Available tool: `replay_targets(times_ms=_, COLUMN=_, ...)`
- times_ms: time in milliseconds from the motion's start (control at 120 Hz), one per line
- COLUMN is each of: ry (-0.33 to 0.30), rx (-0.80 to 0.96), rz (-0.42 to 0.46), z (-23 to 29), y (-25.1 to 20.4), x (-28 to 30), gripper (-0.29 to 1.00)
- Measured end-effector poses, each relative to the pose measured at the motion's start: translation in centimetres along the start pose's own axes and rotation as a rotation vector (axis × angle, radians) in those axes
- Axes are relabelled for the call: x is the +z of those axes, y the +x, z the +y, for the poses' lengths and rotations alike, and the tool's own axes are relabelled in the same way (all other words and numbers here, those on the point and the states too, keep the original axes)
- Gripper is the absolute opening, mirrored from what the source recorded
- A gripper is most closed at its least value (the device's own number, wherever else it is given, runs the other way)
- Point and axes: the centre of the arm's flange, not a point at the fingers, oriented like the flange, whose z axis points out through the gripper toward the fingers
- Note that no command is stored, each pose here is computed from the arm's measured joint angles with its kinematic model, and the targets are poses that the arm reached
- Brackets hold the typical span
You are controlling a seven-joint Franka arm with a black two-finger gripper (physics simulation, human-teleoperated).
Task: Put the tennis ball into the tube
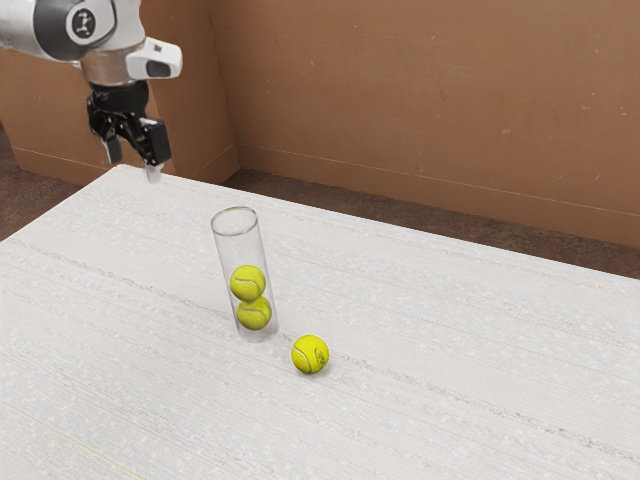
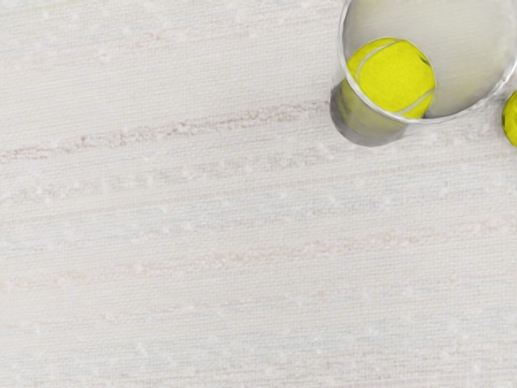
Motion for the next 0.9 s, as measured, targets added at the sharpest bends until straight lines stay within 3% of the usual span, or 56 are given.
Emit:
replay_targets(times_ms=233, ry=-0.015, rx=0.055, rz=0.017, z=1.6, y=0.0, x=-0.6, gripper=0.7)
replay_targets(times_ms=300, ry=-0.06, rx=0.096, rz=0.012, z=5.4, y=-0.1, x=0.0, gripper=0.7)
replay_targets(times_ms=425, ry=-0.165, rx=0.135, rz=-0.076, z=12.3, y=-1.5, x=7.6, gripper=0.7)
replay_targets(times_ms=500, ry=-0.196, rx=0.123, rz=-0.11, z=14.7, y=-1.9, x=11.8, gripper=0.7)
replay_targets(times_ms=625, ry=-0.195, rx=0.122, rz=-0.141, z=18.6, y=-1.3, x=17.3, gripper=0.7)
replay_targets(times_ms=900, ry=-0.164, rx=0.147, rz=-0.089, z=24.4, y=1.5, x=22.3, gripper=0.7)
